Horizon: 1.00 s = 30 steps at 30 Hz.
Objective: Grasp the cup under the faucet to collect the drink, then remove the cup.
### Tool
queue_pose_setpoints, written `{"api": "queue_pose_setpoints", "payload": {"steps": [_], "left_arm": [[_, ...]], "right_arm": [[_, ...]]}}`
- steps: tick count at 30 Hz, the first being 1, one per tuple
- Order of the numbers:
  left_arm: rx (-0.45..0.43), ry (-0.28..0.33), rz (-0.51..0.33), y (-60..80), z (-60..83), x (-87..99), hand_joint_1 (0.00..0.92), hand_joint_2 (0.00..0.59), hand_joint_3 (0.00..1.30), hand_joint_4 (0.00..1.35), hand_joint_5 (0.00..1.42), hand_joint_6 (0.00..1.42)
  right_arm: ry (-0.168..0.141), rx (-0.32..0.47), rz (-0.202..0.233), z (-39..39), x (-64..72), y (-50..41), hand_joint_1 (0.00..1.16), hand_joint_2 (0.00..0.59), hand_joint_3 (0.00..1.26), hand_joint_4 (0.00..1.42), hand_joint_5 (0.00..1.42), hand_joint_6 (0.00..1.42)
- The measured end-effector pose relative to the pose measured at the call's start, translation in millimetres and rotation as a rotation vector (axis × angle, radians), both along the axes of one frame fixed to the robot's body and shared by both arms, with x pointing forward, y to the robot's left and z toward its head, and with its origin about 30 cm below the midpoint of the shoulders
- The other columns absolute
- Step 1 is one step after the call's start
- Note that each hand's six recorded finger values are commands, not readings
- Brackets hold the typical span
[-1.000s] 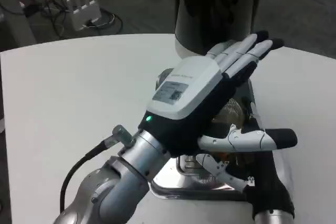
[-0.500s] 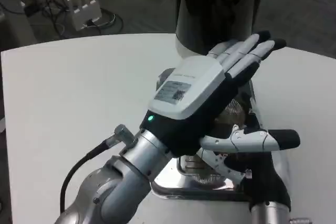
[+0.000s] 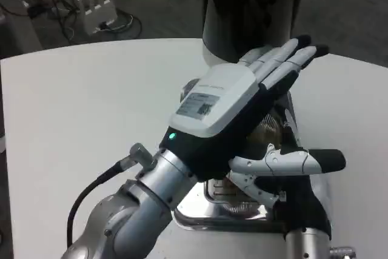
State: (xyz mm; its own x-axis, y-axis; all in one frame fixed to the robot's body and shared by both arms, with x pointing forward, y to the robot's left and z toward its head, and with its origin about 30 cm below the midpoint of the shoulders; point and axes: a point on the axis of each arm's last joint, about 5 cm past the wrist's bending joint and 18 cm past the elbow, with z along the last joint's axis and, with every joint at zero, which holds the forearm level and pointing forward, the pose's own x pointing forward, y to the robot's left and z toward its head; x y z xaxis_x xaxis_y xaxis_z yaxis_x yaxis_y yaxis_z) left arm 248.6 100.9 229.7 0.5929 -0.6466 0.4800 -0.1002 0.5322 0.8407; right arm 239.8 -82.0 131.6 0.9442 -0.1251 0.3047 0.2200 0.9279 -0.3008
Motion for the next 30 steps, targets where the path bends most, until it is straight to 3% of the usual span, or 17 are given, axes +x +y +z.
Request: {"api": "queue_pose_setpoints", "payload": {"steps": [5, 18, 30], "left_arm": [[0.000, -0.002, 0.008, 2.2, 1.3, -1.0, 0.000, 0.094, 0.11, 0.00, 0.09, 0.05], [-0.016, 0.001, 0.017, 12.2, 3.8, -7.4, 0.000, 0.067, 0.12, 0.00, 0.09, 0.07], [-0.021, -0.005, 0.028, 18.1, 1.9, -14.2, 0.000, 0.025, 0.00, 0.00, 0.00, 0.00]], "right_arm": [[-0.023, 0.006, -0.023, 2.1, 2.0, 4.4, 0.82, 0.162, 0.15, 0.29, 0.35, 0.33], [-0.055, -0.002, -0.079, 0.6, 4.8, 14.2, 0.90, 0.155, 0.50, 0.63, 0.71, 0.61], [-0.073, -0.025, -0.123, -3.8, -1.0, 12.4, 0.96, 0.129, 0.81, 0.90, 1.07, 1.10]]}}
